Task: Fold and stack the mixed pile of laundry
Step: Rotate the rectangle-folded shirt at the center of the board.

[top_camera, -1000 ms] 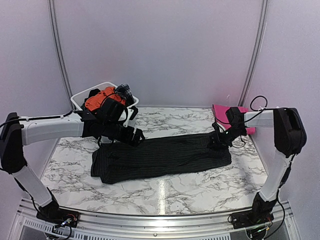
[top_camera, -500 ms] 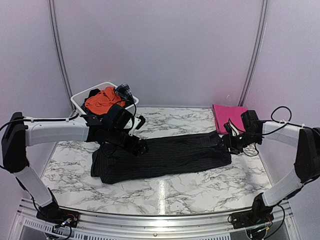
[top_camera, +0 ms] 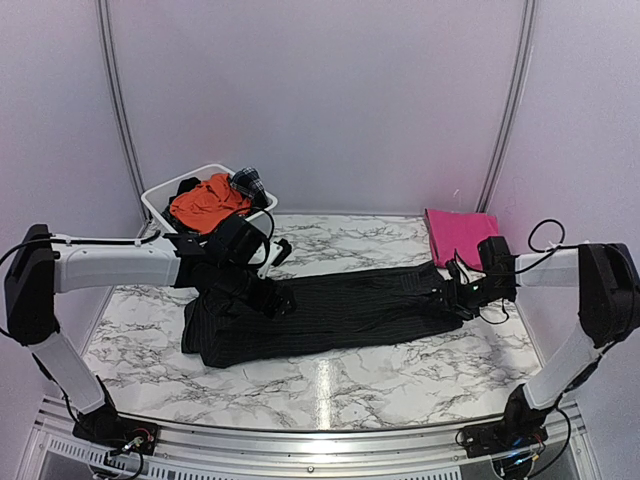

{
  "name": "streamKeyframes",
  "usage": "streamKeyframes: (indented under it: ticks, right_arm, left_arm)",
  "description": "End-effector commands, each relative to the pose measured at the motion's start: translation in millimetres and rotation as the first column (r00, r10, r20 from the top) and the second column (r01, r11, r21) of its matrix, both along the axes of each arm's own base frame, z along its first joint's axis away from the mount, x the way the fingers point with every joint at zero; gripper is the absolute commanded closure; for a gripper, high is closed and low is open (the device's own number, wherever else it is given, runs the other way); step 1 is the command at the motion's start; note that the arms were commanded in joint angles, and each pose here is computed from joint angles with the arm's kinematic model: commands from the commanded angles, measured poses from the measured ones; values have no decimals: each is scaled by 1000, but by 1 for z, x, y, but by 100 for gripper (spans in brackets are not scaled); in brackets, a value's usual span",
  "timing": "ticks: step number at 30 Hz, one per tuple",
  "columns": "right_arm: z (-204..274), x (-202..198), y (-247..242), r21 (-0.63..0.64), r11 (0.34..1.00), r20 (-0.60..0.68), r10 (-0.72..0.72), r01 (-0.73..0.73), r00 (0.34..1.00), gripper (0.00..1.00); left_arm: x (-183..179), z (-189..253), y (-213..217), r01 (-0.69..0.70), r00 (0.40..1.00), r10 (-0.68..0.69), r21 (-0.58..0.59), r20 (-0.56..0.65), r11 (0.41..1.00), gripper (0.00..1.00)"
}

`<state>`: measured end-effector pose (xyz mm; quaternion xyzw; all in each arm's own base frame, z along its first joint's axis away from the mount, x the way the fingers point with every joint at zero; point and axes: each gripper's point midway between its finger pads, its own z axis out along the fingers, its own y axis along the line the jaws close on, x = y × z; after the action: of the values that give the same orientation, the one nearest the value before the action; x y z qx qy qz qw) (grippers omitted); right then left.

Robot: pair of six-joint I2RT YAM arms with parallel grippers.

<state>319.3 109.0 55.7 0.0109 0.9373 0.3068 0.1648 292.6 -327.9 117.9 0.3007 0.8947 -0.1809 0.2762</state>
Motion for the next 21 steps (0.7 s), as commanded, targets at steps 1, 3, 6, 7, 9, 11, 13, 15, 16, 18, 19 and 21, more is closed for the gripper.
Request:
streamKeyframes:
  ticks: [1, 3, 6, 7, 9, 11, 13, 15, 16, 18, 19, 21]
  right_arm:
    - [12, 23, 6, 58, 998, 54, 1, -4, 999, 42]
    - [14, 24, 8, 76, 997, 38, 8, -11, 999, 45]
    - [20, 24, 15, 125, 992, 11, 21, -23, 1000, 50]
    - [22, 22, 17, 139, 990, -6, 23, -22, 1000, 53]
    - [30, 19, 23, 192, 981, -33, 23, -16, 999, 58]
    - [41, 14, 29, 248, 969, -58, 17, -2, 998, 65]
    - [50, 8, 33, 295, 955, -96, 13, 16, 995, 68]
    - [61, 0, 37, 339, 940, -121, 16, 26, 993, 70]
    - [65, -5, 37, 344, 938, -135, 12, 36, 991, 70]
    - [74, -9, 34, 352, 934, -139, -7, 56, 990, 70]
    - [77, -12, 32, 357, 932, -144, -14, 66, 989, 72]
    - [78, -9, 10, 353, 926, -153, -85, 135, 985, 76]
  left_arm:
    - [-7, -21, 8, 0, 999, 2, 56, -35, 998, 1]
    - [-7, -25, 10, -5, 999, 8, 62, -41, 998, 1]
    - [-7, -28, 12, -8, 999, 10, 72, -36, 997, 1]
    - [-8, -28, 13, -6, 999, 8, 74, -33, 997, 1]
    - [-7, -28, 14, -10, 1000, 12, 79, -27, 997, 1]
    - [-7, -28, 15, -7, 1000, 9, 81, -26, 997, 1]
    - [-8, -30, 15, -5, 1000, 8, 84, -28, 996, 1]
    - [-8, -30, 16, -7, 1000, 10, 88, -28, 996, 1]
    - [-8, -31, 17, -9, 1000, 12, 89, -27, 996, 1]
    - [-9, -30, 18, -12, 1000, 14, 90, -26, 996, 1]
    - [-10, -30, 19, -13, 1000, 16, 90, -27, 996, 1]
    - [-10, -30, 21, -16, 1000, 19, 90, -25, 996, 1]
